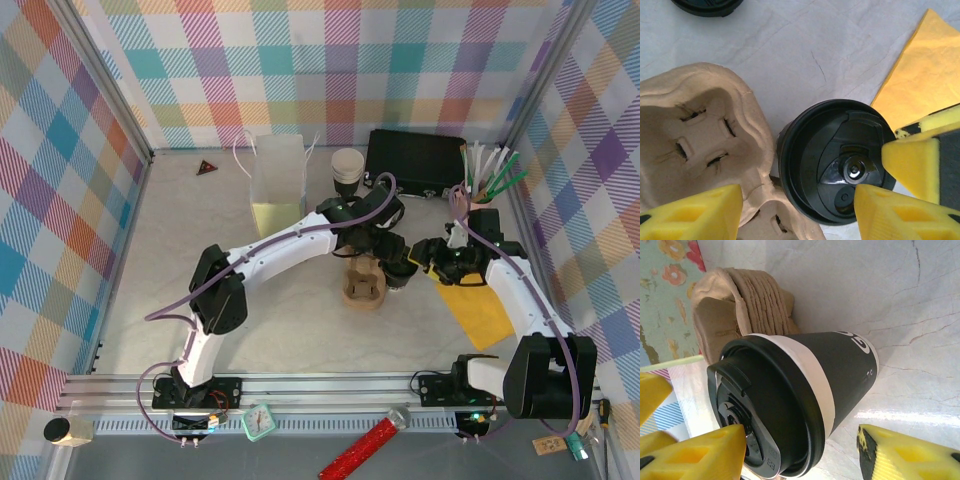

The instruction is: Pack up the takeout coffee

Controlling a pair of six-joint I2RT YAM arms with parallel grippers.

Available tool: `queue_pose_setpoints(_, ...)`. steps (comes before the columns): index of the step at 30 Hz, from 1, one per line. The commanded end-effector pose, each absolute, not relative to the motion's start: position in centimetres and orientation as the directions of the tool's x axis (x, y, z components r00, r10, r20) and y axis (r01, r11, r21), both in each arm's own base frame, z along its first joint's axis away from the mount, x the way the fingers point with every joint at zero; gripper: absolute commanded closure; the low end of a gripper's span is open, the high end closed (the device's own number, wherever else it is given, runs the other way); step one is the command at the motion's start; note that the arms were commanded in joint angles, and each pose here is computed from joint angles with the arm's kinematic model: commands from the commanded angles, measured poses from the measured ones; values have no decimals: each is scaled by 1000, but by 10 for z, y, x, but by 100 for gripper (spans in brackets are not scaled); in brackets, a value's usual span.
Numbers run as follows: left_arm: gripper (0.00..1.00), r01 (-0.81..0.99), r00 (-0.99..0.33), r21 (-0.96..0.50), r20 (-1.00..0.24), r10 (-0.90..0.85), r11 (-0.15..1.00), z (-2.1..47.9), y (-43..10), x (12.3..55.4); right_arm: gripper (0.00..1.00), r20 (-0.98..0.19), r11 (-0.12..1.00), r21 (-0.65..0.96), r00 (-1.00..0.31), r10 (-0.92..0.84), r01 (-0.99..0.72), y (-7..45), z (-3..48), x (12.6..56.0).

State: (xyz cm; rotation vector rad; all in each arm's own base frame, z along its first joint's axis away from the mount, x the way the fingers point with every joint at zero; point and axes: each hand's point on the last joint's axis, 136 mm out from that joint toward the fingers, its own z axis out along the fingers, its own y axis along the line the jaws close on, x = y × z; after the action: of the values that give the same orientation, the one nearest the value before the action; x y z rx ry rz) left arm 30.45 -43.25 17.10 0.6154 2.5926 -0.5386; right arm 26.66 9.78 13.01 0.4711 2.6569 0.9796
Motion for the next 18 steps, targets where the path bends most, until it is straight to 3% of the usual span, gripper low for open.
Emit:
queue_pose_setpoints(1,46,480,-829,-297,-461,316,825,166,-436,310,40,-134,728,660,-924,358,187,102,127,262)
queue_pose_setpoints(18,49,465,-846,-207,-389,363,861,120,-421,312,48,-106,771,594,-928,357,229,98,106,267)
